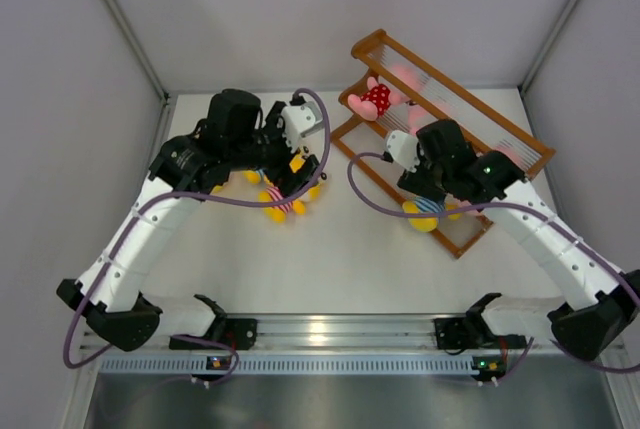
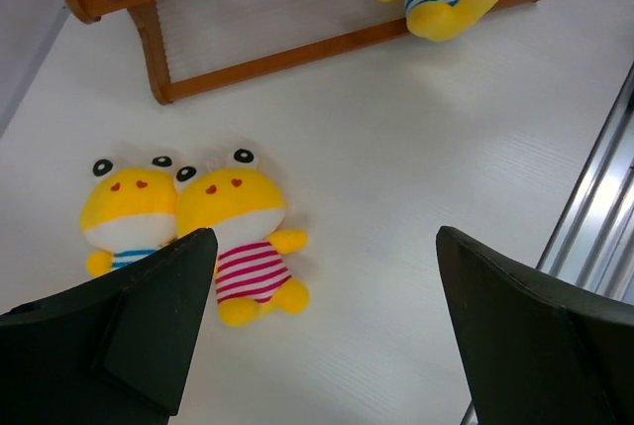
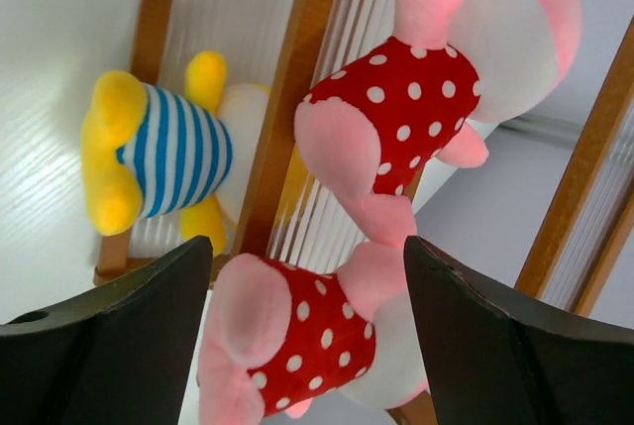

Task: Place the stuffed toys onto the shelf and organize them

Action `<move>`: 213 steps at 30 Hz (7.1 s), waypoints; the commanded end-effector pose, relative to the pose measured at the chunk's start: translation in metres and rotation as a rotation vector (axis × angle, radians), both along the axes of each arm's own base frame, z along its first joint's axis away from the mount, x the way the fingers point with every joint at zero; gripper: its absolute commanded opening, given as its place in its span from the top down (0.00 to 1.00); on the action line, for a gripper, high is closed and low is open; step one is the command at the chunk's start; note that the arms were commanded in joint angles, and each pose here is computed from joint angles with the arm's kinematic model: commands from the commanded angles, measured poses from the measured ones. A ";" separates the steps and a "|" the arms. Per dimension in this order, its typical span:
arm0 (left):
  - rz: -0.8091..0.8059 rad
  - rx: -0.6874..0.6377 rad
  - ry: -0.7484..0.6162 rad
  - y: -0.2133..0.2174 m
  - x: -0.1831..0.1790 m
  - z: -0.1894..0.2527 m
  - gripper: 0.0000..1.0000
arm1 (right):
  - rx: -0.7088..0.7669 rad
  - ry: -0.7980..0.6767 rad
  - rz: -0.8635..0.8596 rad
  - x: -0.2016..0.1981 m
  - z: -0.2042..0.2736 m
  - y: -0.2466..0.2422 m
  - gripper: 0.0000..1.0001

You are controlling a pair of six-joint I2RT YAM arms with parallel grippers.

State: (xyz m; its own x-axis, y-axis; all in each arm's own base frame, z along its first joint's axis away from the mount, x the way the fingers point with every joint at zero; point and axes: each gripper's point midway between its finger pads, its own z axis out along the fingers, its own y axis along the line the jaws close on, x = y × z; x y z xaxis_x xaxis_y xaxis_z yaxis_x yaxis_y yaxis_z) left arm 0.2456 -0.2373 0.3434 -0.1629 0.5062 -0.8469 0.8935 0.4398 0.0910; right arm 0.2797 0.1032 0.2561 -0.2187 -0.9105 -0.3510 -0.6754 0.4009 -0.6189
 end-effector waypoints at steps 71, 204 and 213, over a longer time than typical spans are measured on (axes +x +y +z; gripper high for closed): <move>0.397 0.177 -0.168 0.112 0.043 -0.009 0.02 | 0.541 0.019 -0.624 0.115 -0.001 0.077 0.68; 0.857 0.131 0.264 0.296 0.057 -0.148 0.05 | 0.476 0.005 0.392 0.023 -0.029 0.341 1.00; 0.834 0.090 0.257 0.287 0.058 -0.142 0.04 | 0.176 -0.134 0.560 0.017 0.104 0.255 1.00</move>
